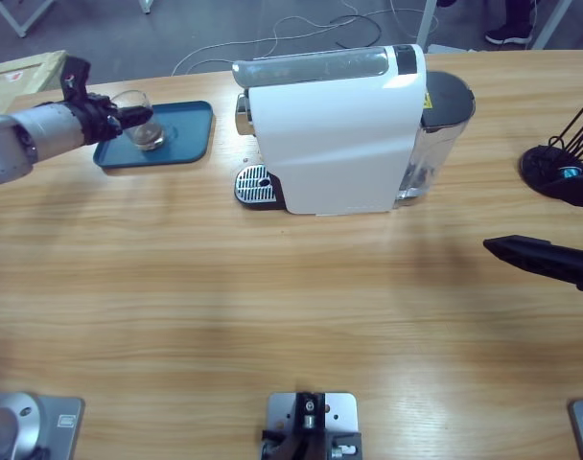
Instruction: Pour coffee
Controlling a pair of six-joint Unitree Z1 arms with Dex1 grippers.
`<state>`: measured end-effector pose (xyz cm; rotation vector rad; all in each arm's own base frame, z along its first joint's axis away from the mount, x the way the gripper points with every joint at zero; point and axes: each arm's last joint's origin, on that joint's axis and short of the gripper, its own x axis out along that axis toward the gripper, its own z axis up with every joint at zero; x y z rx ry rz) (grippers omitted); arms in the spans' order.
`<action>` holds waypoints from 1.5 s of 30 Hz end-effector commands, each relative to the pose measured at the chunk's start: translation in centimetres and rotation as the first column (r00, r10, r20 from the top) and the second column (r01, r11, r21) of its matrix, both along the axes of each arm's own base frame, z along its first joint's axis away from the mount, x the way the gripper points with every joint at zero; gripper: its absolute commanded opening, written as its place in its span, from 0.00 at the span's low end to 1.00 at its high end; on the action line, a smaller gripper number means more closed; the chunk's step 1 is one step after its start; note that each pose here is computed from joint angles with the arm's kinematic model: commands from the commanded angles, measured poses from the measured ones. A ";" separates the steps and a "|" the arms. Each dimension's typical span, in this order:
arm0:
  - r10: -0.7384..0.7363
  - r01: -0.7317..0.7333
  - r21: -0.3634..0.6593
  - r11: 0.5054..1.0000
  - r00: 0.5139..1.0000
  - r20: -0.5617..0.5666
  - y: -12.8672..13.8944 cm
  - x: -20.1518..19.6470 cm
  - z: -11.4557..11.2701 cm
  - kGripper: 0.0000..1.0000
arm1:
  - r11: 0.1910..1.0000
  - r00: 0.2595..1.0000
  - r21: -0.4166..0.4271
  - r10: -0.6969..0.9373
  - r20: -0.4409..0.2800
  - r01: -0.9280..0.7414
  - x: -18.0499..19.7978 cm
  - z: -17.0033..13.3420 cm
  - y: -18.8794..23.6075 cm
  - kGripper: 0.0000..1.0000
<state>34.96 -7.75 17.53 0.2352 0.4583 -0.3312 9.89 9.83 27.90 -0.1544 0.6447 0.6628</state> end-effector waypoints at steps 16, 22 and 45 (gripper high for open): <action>0.054 -0.056 -0.019 0.998 0.993 -0.106 -0.3 1.3 -1.6 0.98 | 0.999 0.999 -0.038 0.024 -0.037 -0.025 0.2 -1.3 0.4 1.00; 0.030 -0.033 -0.078 0.996 0.999 -0.045 -0.3 -0.1 0.1 0.98 | 0.999 0.999 -0.038 0.023 -0.035 -0.025 0.1 -1.3 0.3 1.00; -0.335 0.308 -0.189 0.932 0.932 -0.136 0.5 -26.5 11.3 0.98 | 0.966 0.991 -0.220 0.129 -0.030 -0.132 -1.3 3.4 -1.2 1.00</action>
